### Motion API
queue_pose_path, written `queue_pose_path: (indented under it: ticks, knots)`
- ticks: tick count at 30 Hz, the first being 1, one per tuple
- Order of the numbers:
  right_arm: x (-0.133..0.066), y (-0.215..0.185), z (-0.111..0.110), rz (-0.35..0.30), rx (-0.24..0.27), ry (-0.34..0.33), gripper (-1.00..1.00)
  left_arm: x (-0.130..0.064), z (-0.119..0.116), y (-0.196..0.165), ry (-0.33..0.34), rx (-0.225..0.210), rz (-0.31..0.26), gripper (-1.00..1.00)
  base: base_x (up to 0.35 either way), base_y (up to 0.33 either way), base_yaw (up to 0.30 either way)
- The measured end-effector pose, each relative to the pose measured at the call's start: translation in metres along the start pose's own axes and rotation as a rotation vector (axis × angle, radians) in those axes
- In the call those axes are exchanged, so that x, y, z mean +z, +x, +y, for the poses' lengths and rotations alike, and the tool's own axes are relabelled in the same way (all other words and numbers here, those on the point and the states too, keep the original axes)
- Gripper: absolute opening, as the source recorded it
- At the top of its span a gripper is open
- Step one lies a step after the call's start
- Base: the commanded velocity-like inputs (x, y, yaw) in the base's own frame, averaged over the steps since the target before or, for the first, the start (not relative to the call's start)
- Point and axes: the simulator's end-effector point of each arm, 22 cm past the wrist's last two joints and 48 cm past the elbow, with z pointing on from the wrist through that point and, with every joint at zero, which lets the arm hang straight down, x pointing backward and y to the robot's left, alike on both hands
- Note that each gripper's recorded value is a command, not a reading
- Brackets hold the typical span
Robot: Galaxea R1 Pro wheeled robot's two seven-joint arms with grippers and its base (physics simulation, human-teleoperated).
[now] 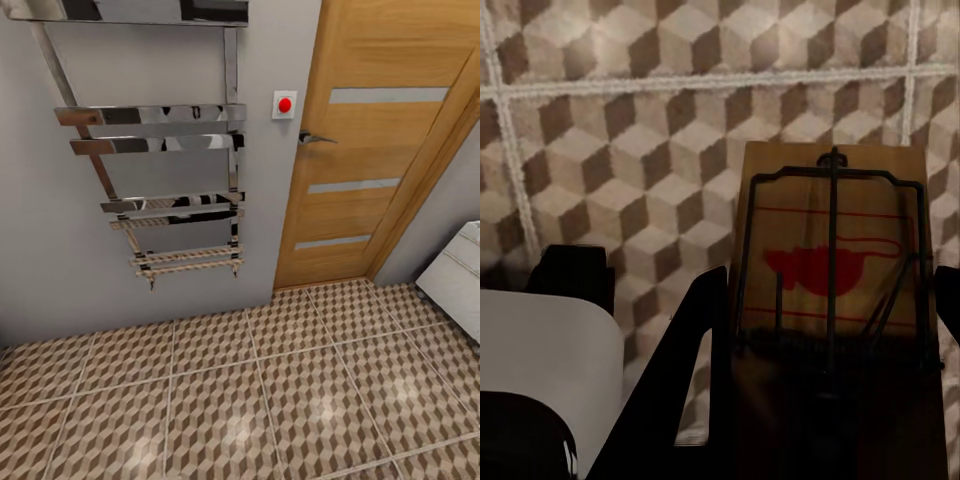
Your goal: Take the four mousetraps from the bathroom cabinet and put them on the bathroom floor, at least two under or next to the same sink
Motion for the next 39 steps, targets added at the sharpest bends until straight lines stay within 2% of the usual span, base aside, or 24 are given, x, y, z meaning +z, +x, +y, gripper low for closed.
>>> queue_pose_path:
  ticks: [39]
  knots:
    - [0.004, 0.018, 0.002, 0.040, -0.007, -0.004, -1.00, 0.007, 0.003, 0.017, -0.007, 0.002, 0.040, -1.00, 0.000, 0.000, -0.228]
